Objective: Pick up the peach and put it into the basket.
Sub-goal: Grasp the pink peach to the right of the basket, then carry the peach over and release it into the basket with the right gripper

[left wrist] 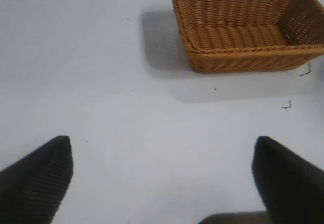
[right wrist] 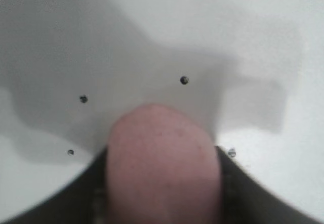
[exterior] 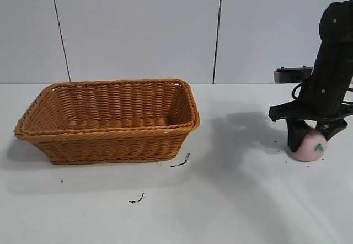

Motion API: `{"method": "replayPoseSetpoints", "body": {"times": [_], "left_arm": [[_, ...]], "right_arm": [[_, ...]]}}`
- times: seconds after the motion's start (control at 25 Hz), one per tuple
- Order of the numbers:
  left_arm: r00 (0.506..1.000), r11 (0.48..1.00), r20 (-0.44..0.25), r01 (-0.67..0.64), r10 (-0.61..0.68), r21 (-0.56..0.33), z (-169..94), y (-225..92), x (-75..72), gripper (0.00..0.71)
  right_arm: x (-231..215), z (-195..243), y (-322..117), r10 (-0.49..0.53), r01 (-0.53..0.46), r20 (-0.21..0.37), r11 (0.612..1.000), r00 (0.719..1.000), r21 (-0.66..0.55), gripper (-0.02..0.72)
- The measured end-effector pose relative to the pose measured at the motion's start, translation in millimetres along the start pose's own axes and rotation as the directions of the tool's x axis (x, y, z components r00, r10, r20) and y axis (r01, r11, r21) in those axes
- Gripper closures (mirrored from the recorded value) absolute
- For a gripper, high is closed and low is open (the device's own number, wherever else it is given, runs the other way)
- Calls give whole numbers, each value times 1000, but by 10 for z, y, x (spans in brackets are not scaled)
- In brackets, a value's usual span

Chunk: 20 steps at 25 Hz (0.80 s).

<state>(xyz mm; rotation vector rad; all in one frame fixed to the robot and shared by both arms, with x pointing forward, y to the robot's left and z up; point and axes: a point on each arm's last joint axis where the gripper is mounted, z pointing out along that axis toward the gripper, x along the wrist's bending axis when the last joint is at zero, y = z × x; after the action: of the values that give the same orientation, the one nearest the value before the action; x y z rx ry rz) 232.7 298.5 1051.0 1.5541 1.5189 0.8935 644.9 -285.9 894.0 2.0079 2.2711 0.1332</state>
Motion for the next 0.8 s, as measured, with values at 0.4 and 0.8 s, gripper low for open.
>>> {"method": "replayPoseSetpoints", "body": {"times": [0.4, 0.8], "left_arm": [[1000, 1000, 0, 0, 0, 0, 0, 0, 0, 17], [1000, 1000, 0, 0, 0, 0, 0, 0, 0, 17]], "right_arm": [[-22, -1264, 312, 15, -16, -12, 992, 1000, -122, 712], [772, -2020, 550, -169, 150, -37, 940, 985, -306, 712]]}}
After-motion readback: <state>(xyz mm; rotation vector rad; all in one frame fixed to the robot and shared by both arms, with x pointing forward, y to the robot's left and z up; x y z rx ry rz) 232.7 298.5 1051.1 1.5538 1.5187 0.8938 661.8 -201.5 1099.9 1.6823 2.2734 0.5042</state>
